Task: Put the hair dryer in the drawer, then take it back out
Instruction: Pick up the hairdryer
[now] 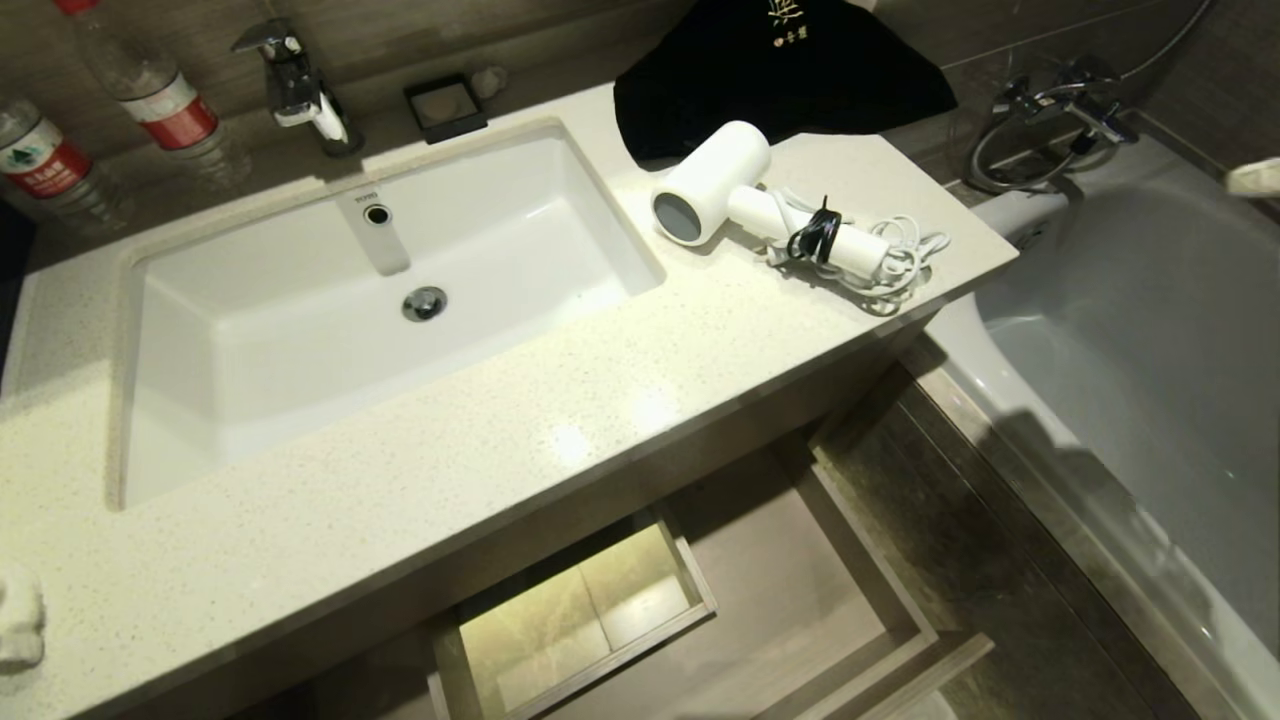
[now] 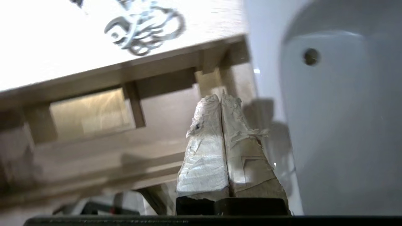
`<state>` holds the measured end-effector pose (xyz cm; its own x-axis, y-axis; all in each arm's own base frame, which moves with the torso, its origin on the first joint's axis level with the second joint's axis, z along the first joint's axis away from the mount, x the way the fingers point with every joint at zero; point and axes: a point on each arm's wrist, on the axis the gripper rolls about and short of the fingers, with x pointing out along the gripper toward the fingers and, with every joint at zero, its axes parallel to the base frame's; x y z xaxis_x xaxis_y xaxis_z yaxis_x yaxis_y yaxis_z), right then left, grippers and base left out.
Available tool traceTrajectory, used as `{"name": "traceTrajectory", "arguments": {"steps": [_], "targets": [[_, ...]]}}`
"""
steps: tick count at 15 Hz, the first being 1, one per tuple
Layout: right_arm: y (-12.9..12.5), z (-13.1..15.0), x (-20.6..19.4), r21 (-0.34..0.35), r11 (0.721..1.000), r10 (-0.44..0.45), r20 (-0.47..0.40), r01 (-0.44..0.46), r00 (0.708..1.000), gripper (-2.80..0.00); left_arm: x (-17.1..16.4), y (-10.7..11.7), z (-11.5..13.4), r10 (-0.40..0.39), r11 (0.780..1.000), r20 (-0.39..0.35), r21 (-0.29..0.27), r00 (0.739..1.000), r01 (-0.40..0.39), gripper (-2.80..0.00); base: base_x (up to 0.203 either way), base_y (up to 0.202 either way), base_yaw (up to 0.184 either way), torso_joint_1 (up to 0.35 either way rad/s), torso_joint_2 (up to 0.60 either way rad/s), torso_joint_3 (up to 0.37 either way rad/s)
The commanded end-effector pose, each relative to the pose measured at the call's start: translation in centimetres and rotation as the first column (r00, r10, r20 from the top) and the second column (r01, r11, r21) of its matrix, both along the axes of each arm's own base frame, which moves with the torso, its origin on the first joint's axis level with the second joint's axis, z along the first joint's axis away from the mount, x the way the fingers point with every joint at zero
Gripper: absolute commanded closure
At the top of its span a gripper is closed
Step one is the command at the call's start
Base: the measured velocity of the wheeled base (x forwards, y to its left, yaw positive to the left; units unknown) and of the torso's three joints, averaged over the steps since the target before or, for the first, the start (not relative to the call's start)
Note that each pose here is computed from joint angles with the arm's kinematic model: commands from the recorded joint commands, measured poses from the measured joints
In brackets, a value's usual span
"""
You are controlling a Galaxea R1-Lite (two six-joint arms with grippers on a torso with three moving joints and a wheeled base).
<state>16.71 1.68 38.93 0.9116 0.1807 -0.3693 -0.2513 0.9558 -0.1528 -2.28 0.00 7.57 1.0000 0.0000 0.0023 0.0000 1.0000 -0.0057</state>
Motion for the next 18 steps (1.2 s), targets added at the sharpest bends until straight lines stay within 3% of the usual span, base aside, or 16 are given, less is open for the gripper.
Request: {"name": "traceTrajectory", "arguments": {"steps": [1, 5, 8, 16, 17, 18], "targets": [[0.8, -1.3, 3.7, -0.007, 0.993, 0.118, -0.076, -0.118, 0.990, 0.00, 0.0, 0.0, 0.0, 0.001, 1.000, 0.000, 0.000, 1.000, -0.001, 0.00, 0.000, 0.000, 0.000, 0.000, 0.00, 0.000], [1.5, -1.3, 4.2, -0.016, 0.978, 0.207, -0.076, -0.209, 0.975, 0.00, 0.0, 0.0, 0.0, 0.001, 1.000, 0.000, 0.000, 1.000, -0.001, 0.00, 0.000, 0.000, 0.000, 0.000, 0.00, 0.000], [1.6, -2.0, 4.3, -0.033, 0.975, 0.212, -0.147, -0.219, 0.966, 0.00, 0.0, 0.0, 0.0, 0.001, 1.000, 0.001, 0.000, 1.000, -0.001, 0.00, 0.000, 0.000, 0.000, 0.000, 0.00, 0.000], [6.0, -3.3, 9.4, -0.055, 0.904, 0.412, -0.155, -0.424, 0.898, 0.00, 0.0, 0.0, 0.0, 0.001, 1.000, 0.001, 0.000, 1.000, -0.001, 0.00, 0.000, 0.000, 0.000, 0.000, 0.00, 0.000], [6.3, -3.4, 10.1, -0.075, 0.896, 0.425, -0.147, -0.438, 0.893, -2.80, 0.0, 0.0, 0.0, 0.001, 1.000, 0.000, 0.000, 1.000, -0.001, 0.00, 0.000, 0.000, 0.000, 0.000, 0.00, 0.000], [6.5, -3.7, 11.0, -0.089, 0.892, 0.431, -0.132, -0.443, 0.893, -2.80, 0.0, 0.0, 0.0, 0.001, 1.000, -0.001, 0.000, 1.000, -0.001, 0.00, 0.000, 0.000, 0.000, 0.000, 0.00, 0.000]]}}
